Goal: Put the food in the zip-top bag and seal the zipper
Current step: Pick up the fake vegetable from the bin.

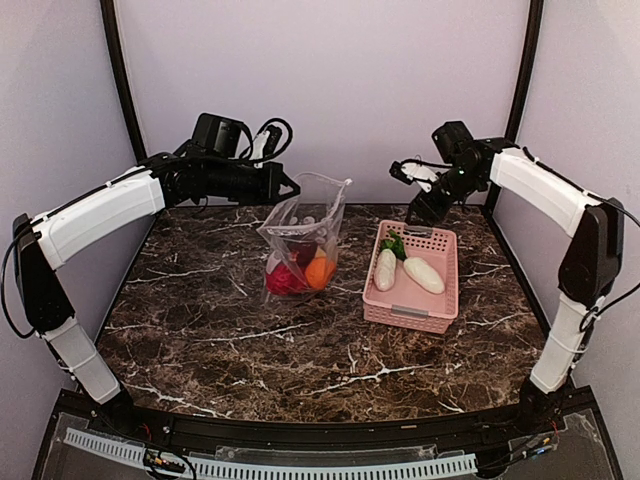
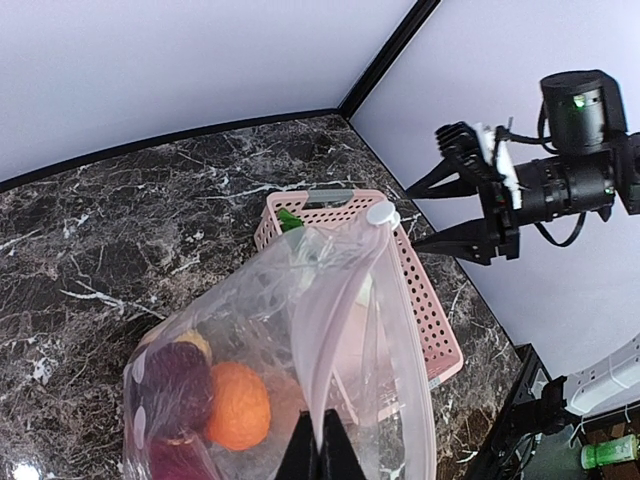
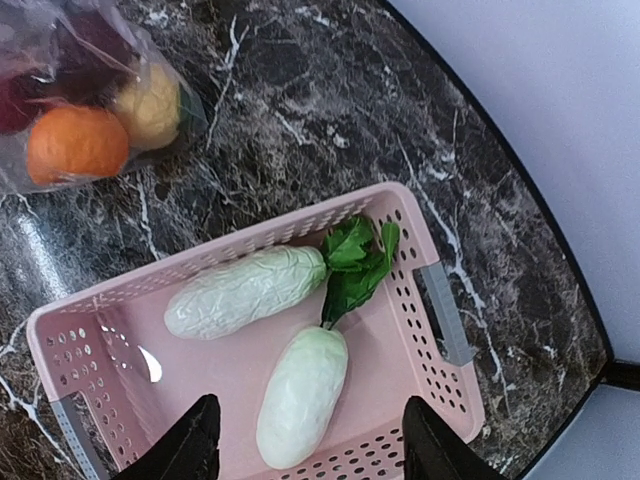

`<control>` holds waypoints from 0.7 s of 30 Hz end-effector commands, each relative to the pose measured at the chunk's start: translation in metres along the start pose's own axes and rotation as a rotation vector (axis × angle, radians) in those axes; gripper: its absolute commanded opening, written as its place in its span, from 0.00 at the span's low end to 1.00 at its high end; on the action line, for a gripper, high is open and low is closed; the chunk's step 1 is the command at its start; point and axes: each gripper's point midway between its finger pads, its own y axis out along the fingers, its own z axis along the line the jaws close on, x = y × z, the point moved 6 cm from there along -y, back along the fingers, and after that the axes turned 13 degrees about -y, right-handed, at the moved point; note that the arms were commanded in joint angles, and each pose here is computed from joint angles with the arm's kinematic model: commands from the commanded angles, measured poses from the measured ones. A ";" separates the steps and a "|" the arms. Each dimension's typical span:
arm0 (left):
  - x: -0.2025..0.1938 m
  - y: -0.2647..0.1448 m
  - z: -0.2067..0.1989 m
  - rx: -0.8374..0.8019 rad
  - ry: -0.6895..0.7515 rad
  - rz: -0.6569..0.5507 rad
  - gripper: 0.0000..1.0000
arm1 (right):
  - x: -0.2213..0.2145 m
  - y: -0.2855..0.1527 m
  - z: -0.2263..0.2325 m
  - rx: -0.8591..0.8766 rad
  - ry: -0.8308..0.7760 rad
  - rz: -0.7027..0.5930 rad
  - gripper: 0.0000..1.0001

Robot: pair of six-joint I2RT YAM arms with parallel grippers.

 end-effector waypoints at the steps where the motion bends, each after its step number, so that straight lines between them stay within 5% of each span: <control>1: 0.001 -0.014 -0.007 -0.019 0.011 -0.023 0.01 | -0.032 0.037 0.004 0.091 0.075 0.141 0.59; 21: -0.002 -0.016 -0.005 -0.010 0.016 -0.019 0.01 | -0.085 0.132 -0.002 0.248 0.289 0.392 0.63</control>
